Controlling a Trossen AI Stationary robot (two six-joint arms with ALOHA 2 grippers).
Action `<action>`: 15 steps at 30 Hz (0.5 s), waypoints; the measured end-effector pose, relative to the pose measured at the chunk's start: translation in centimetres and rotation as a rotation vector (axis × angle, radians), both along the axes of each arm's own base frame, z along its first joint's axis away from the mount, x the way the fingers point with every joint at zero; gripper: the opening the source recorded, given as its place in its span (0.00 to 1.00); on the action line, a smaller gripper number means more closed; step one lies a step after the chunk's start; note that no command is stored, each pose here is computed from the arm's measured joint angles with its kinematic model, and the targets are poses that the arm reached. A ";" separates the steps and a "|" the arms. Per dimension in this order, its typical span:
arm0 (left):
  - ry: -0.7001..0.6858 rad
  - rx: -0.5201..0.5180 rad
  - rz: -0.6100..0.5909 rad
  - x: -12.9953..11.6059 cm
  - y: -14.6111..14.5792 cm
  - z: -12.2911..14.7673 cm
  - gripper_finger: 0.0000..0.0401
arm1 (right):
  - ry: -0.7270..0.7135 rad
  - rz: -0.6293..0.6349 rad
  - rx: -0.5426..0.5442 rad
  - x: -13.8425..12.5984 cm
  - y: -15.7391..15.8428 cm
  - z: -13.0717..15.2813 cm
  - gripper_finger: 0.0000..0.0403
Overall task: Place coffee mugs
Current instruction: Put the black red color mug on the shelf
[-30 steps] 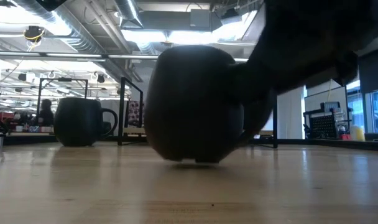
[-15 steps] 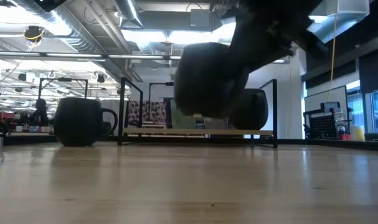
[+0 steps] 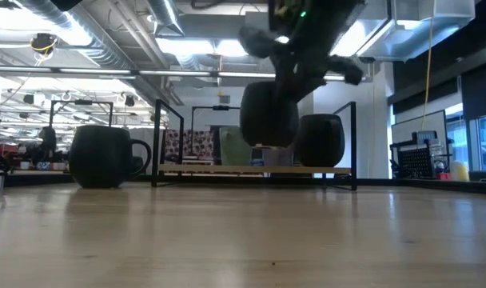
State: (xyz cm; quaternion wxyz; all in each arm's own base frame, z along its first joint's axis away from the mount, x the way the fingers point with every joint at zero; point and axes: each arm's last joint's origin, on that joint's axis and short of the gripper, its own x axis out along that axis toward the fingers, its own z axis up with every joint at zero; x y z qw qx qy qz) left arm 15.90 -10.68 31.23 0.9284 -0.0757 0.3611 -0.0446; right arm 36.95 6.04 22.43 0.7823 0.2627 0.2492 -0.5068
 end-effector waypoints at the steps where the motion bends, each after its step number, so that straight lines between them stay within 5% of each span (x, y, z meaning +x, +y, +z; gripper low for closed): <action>1: 0.000 0.000 0.000 0.0 0.0 0.0 0.27 | 0.004 -0.001 0.003 0.2 -0.7 0.0 0.11; 15: -0.014 0.012 0.008 0.1 0.0 0.1 0.27 | 0.065 -0.073 0.057 1.1 -9.0 -0.1 0.11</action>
